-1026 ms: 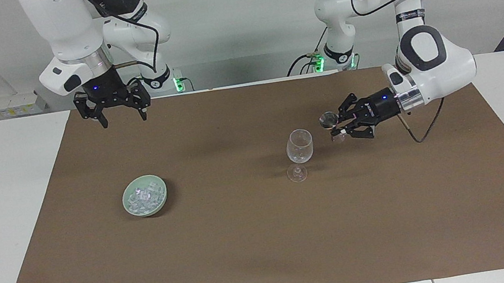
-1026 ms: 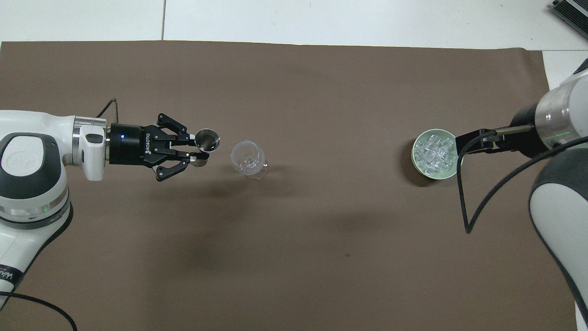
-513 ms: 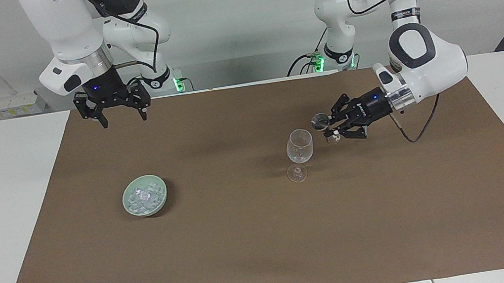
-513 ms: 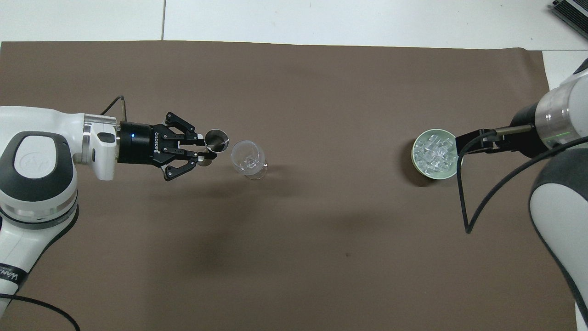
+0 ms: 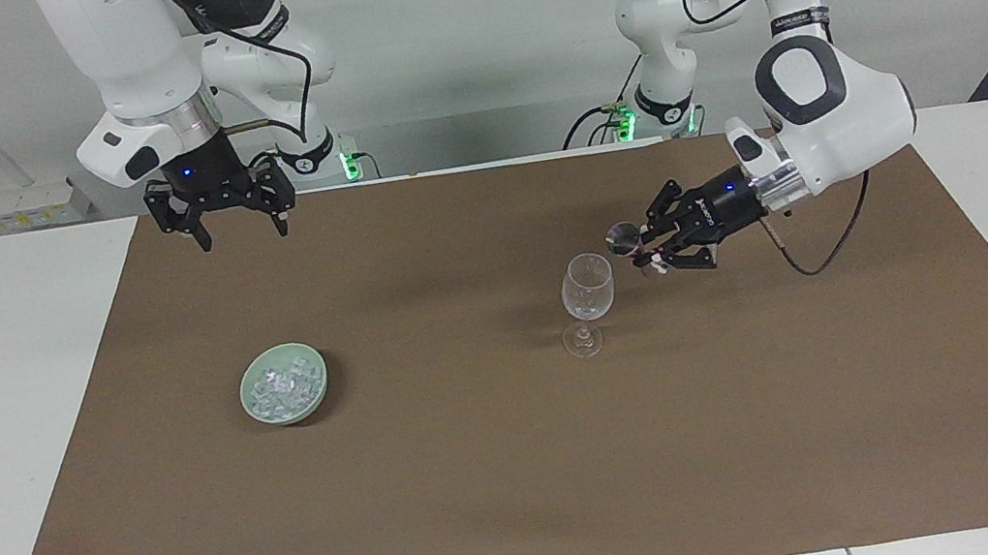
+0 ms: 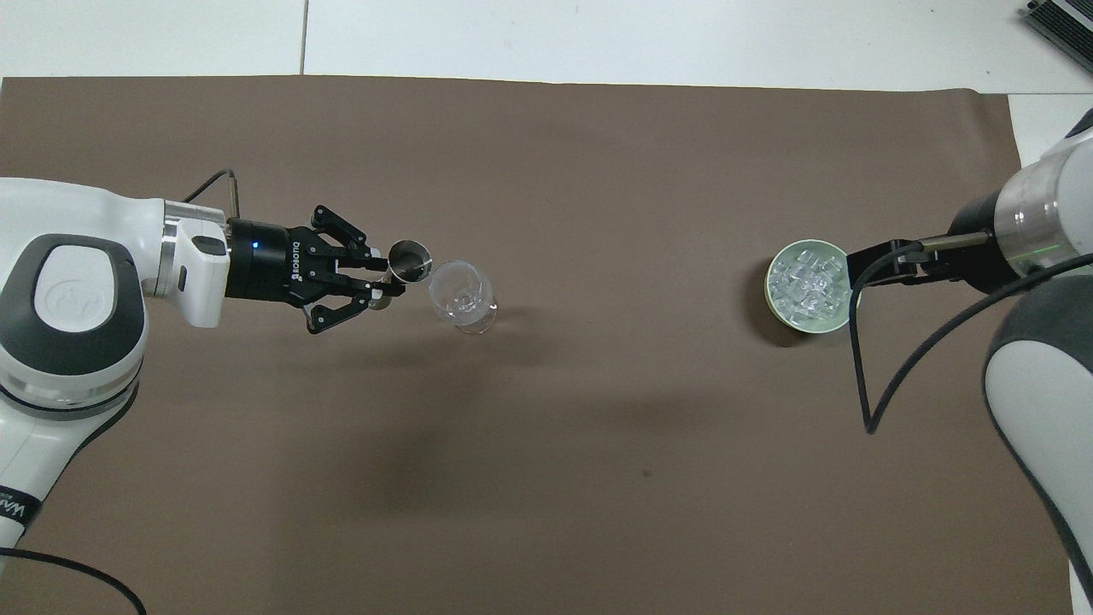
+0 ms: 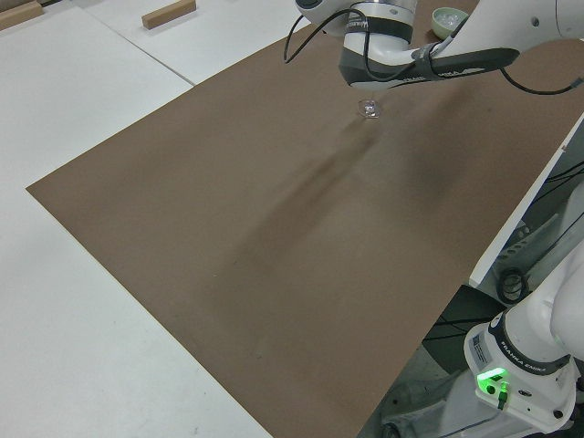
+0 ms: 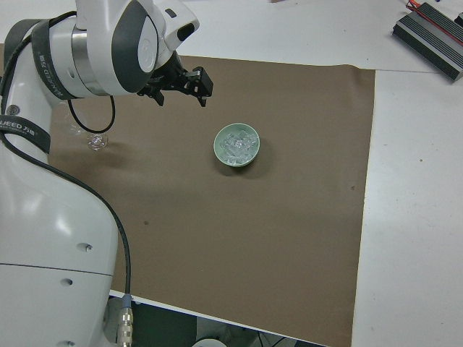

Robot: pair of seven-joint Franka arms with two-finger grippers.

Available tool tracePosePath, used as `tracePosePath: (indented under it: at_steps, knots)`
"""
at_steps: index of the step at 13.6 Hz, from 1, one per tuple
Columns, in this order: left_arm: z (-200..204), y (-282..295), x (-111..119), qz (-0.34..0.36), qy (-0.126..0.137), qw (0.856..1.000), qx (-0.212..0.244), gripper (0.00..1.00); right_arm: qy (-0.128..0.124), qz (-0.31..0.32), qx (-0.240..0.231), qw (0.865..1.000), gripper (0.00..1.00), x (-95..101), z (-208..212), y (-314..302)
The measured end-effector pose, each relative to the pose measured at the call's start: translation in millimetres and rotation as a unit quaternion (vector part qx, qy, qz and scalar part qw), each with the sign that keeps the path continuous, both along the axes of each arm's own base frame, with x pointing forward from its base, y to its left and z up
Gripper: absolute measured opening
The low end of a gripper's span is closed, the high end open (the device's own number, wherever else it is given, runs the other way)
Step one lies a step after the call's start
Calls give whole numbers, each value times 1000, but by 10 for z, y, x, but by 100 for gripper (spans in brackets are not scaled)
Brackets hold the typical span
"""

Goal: Pour wine and add ice with both arms
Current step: 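Tilt the jigger with the left gripper to pour into the glass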

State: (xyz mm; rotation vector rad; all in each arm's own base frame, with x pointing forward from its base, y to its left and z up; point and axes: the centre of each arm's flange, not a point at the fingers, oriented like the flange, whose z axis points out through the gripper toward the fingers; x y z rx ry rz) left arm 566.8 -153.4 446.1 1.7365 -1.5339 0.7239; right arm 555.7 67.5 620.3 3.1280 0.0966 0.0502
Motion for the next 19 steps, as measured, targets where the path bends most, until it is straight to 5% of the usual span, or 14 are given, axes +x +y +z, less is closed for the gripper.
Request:
tracePosePath:
  at_steps: [8, 19]
  knots:
    - [10, -54, 7, 26, 29, 999, 33, 25, 0, 0, 0, 1000, 100, 0, 0, 0]
    - [233, -222, 28, 9, 13, 994, 109, 25, 0, 0, 0, 1000, 100, 0, 0, 0]
